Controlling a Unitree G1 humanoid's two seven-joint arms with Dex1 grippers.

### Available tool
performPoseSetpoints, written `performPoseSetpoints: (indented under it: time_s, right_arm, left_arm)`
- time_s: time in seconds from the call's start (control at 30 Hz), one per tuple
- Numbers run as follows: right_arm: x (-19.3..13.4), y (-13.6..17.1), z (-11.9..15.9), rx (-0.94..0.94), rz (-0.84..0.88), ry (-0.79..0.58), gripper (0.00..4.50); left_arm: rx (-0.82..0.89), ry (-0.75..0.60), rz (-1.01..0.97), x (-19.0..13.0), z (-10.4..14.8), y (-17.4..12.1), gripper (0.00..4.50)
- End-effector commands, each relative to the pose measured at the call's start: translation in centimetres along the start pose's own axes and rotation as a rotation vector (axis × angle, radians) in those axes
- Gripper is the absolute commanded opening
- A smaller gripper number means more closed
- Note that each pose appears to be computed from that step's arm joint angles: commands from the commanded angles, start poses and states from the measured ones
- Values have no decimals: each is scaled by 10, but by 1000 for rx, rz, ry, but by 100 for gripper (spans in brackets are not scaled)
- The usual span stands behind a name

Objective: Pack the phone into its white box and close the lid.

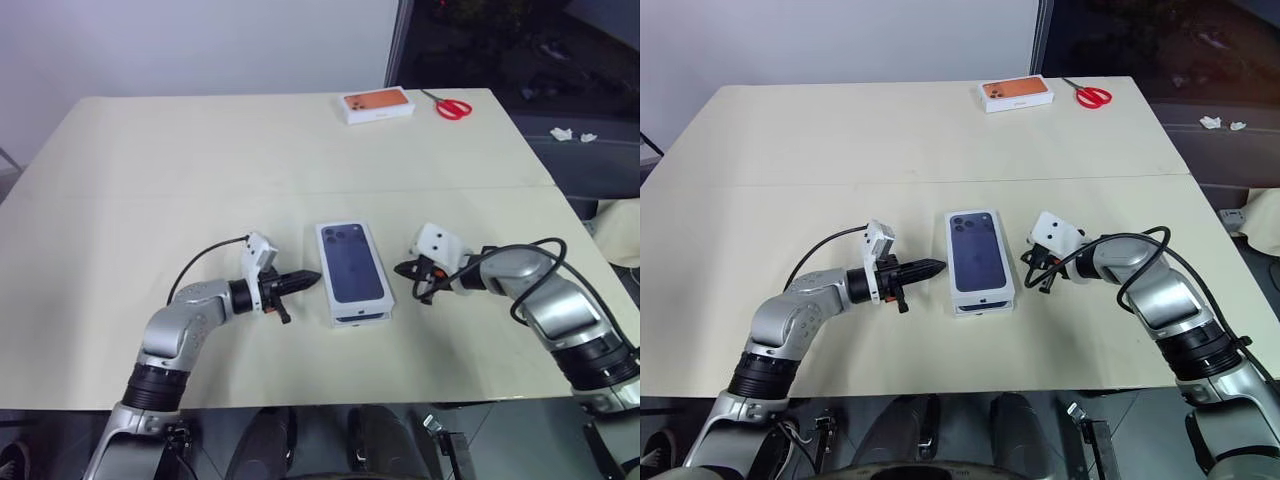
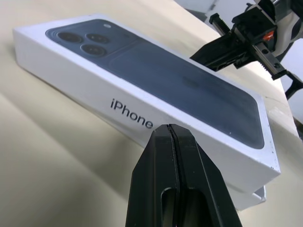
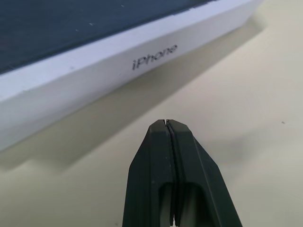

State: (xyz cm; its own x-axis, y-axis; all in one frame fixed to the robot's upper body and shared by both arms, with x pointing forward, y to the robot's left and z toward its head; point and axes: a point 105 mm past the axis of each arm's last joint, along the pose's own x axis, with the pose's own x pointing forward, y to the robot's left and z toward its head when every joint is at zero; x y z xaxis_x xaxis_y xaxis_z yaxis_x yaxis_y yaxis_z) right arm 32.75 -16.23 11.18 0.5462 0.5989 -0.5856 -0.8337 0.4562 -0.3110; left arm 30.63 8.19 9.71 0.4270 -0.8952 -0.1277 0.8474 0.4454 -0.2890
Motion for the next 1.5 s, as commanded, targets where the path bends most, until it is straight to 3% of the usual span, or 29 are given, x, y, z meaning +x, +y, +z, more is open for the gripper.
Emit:
performPoseSetpoints:
  time_s: [0.03, 0.4, 0.7, 1.5]
  right_arm:
    - [-6, 0, 12, -34, -4, -39, 4]
    - [-6, 21, 13, -29, 75, -49, 4]
    - [-9, 29, 18, -39, 106, -62, 4]
    - [-16, 58, 16, -125, 219, -25, 4]
  left_arm:
    - [39, -21, -31, 1, 9, -8, 0]
    - [-15, -27, -74, 11, 6, -18, 0]
    - [-31, 45, -100, 10, -12, -28, 0]
    - [-41, 59, -126, 0, -16, -40, 0]
